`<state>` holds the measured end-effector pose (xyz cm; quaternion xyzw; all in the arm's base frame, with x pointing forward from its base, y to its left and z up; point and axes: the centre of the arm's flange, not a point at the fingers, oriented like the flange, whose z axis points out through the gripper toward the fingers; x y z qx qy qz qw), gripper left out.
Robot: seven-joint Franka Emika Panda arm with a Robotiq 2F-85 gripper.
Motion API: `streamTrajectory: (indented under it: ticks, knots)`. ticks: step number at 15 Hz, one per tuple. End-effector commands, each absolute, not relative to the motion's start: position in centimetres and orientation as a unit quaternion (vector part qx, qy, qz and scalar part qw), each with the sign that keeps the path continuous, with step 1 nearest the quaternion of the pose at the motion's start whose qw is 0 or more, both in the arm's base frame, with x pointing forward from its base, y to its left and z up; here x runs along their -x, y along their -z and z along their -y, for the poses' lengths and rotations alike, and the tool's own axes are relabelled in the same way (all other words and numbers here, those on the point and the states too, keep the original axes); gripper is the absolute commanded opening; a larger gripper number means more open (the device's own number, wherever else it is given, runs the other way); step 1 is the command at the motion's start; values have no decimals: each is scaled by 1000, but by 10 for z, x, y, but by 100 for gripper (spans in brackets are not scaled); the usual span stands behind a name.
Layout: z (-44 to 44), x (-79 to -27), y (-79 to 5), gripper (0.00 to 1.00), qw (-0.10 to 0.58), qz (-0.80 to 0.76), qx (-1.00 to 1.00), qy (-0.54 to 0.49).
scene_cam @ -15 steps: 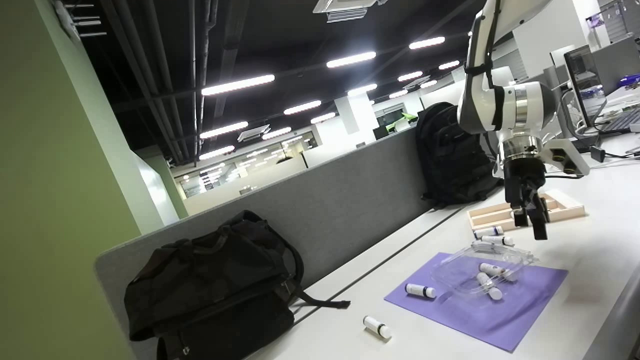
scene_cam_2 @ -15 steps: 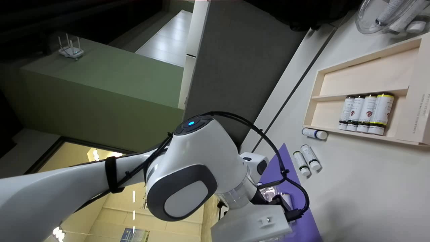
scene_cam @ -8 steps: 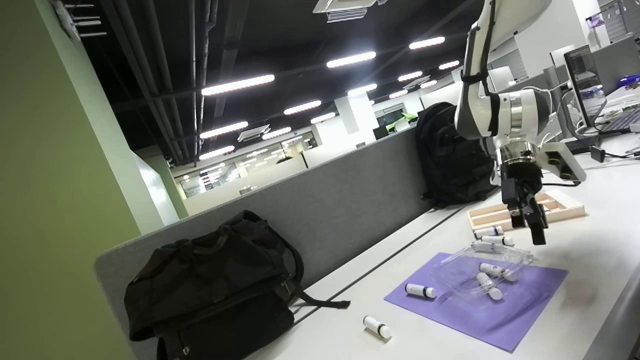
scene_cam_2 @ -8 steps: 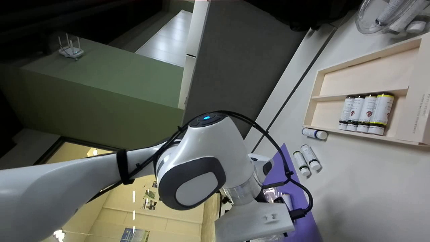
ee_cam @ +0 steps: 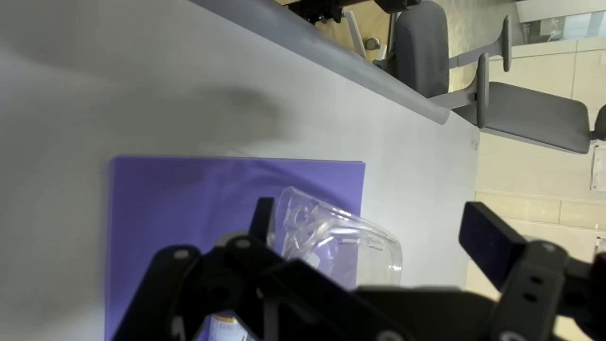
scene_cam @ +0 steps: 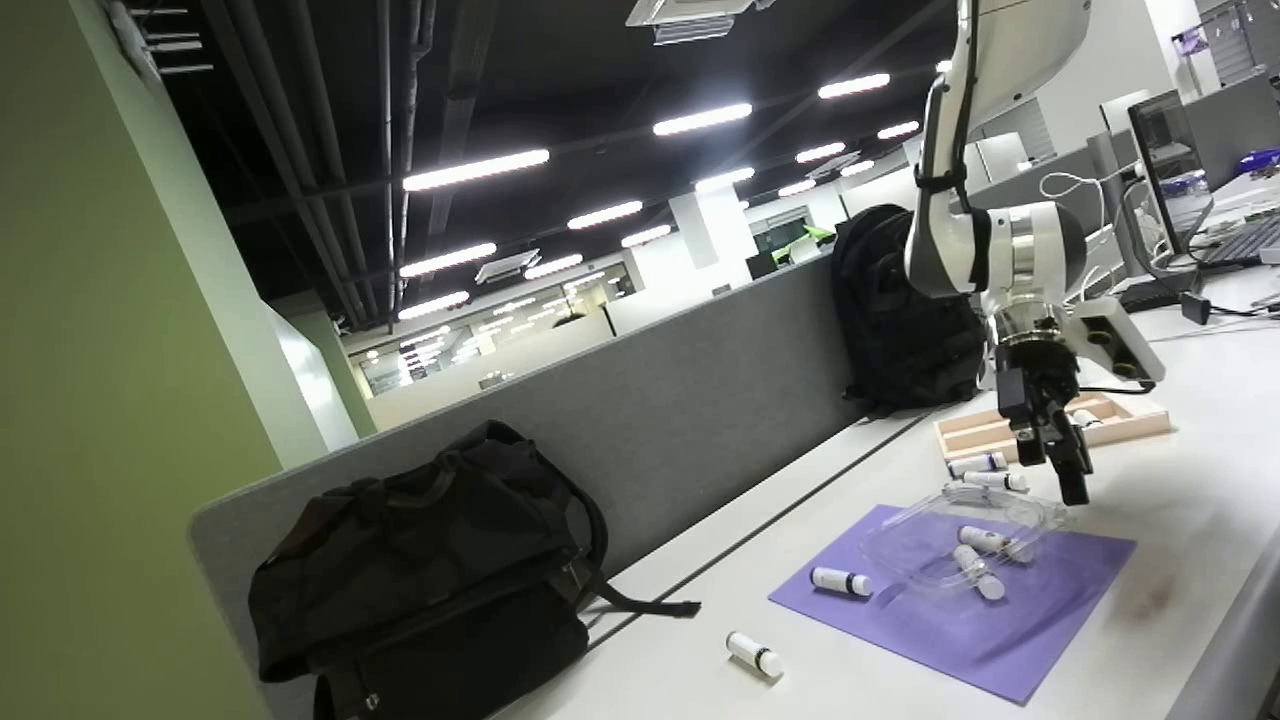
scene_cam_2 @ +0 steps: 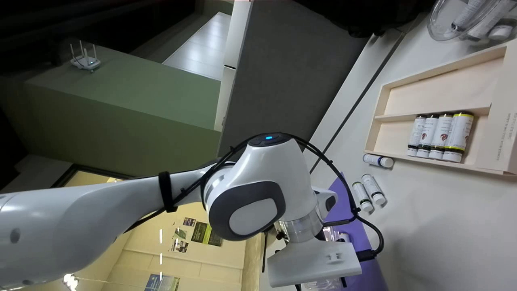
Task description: Open the lid of the transparent bowl
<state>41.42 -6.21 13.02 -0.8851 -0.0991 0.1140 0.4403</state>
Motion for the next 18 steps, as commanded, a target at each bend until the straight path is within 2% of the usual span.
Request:
streamTrajectory:
  ticks: [1,18]
  knots:
    - [67,-426,-128,100,464,110,872,-113]
    - [80,-439,-110,100,564,161,805,-87]
